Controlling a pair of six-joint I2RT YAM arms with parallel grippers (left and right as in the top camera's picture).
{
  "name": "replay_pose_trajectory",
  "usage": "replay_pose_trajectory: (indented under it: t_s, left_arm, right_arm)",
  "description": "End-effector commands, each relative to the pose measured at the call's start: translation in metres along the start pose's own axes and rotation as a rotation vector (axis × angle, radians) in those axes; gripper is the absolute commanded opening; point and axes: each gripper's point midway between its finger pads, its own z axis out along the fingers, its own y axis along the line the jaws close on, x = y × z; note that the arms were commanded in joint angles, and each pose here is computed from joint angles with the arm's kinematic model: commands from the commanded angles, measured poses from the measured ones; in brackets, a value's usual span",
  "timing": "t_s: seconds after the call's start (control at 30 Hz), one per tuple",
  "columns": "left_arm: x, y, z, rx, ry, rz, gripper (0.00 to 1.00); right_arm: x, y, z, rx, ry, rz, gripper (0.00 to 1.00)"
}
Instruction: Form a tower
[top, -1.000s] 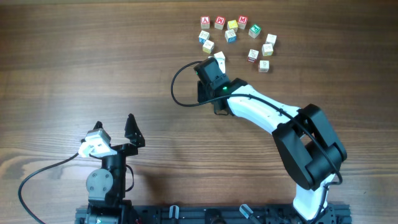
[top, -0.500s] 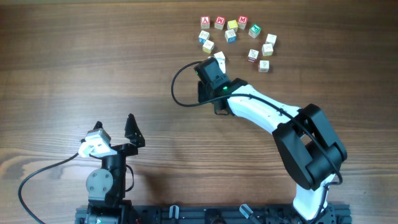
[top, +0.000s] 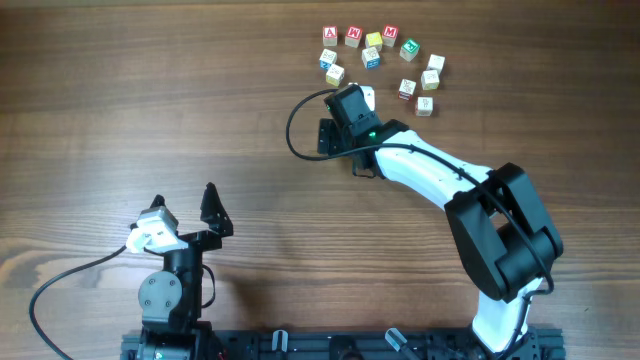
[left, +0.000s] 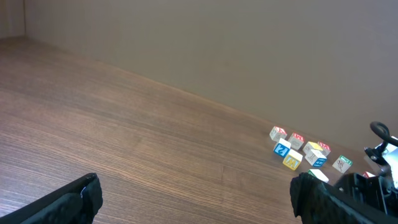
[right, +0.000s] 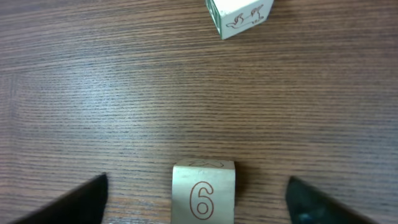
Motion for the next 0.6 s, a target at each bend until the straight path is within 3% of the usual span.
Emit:
replay_pose_trajectory:
  t_s: [0.0, 0.13, 0.23, 0.43, 0.57]
  left_arm:
    - [0.000, 0.003, 0.000, -0.011, -0.006, 0.019, 1.00]
    - [0.000, 0.003, 0.000, -0.011, -0.006, 0.019, 1.00]
    - [0.000, 0.003, 0.000, -0.011, -0.006, 0.019, 1.00]
    - [0.000, 0.003, 0.000, -0.011, -0.006, 0.019, 1.00]
    - [0.000, 0.003, 0.000, -0.011, -0.006, 0.019, 1.00]
  right_arm:
    - [-0.004, 0.004, 0.003, -0.003, -0.005, -0.023, 0.99]
    - [-0.059, 0.021, -0.029, -0.055, -0.129, -0.052, 1.00]
    - [-0.102, -0.008, -0.039, -0.037, -0.195, 0.056, 1.00]
    - [-0.137, -0.087, -0.019, 0.041, -0.255, 0.200, 0.99]
    - [-0.148, -0.101, 0.001, 0.045, -0.302, 0.219, 0.99]
